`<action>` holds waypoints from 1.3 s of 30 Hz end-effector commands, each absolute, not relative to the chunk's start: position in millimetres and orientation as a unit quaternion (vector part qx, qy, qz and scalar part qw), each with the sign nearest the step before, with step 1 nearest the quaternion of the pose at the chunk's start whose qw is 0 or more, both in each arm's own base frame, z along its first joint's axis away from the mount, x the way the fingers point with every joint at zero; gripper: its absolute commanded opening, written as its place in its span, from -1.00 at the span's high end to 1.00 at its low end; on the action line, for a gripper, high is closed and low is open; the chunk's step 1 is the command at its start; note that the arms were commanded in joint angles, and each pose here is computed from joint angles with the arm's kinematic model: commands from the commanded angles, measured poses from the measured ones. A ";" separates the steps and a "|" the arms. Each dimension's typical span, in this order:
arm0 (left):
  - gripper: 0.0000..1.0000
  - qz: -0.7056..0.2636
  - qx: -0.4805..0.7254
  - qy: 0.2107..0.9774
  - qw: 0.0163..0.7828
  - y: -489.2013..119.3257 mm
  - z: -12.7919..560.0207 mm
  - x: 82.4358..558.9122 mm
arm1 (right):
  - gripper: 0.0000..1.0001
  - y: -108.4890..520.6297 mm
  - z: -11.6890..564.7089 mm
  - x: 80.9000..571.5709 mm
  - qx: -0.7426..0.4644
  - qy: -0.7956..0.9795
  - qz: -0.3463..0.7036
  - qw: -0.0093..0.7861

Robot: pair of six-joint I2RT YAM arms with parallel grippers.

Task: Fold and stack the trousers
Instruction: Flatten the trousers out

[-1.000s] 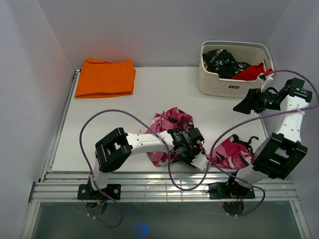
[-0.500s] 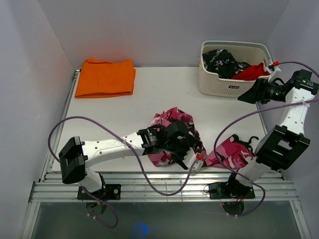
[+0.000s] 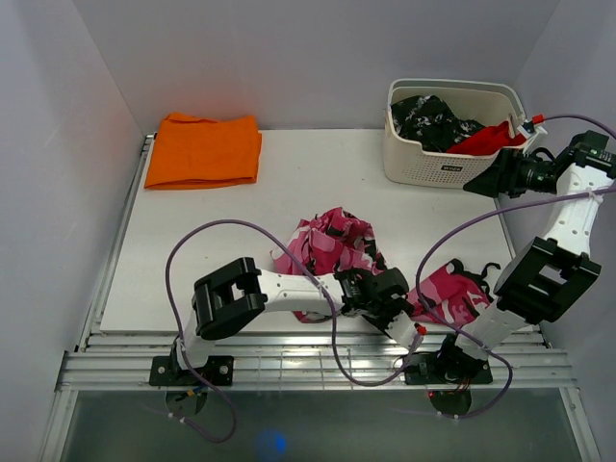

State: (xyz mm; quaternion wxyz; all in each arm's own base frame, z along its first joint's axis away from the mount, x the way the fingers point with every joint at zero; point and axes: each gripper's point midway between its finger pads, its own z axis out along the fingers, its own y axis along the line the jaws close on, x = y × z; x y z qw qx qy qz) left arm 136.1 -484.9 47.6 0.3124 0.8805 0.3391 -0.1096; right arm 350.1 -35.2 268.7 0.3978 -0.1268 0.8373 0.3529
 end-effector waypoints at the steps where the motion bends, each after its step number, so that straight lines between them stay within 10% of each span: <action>1: -0.02 -0.056 0.848 0.371 0.375 -485.8 91.5 178.7 | -0.80 -30.8 275.5 339.3 -0.138 0.831 0.353 0.408; 3: 0.40 -0.049 0.822 0.398 0.403 -478.0 129.4 190.2 | -0.81 -30.9 274.8 340.7 -0.139 0.829 0.355 0.409; 4: 0.99 -0.048 0.809 0.415 0.414 -470.9 145.6 200.6 | -0.82 -31.0 277.4 341.7 -0.141 0.827 0.355 0.413; 17: 1.00 -0.082 0.365 0.676 0.635 -199.7 387.9 336.6 | -0.88 -10.7 272.5 354.6 -0.130 0.806 0.399 0.417; 23: 1.00 -0.059 0.120 0.846 0.516 -28.4 239.8 329.8 | -0.92 124.2 174.2 344.0 -0.243 0.828 0.394 0.316; 39: 1.00 -0.082 0.105 0.893 0.430 -17.5 184.3 330.0 | -0.96 281.8 61.0 441.3 -0.239 0.859 0.393 0.222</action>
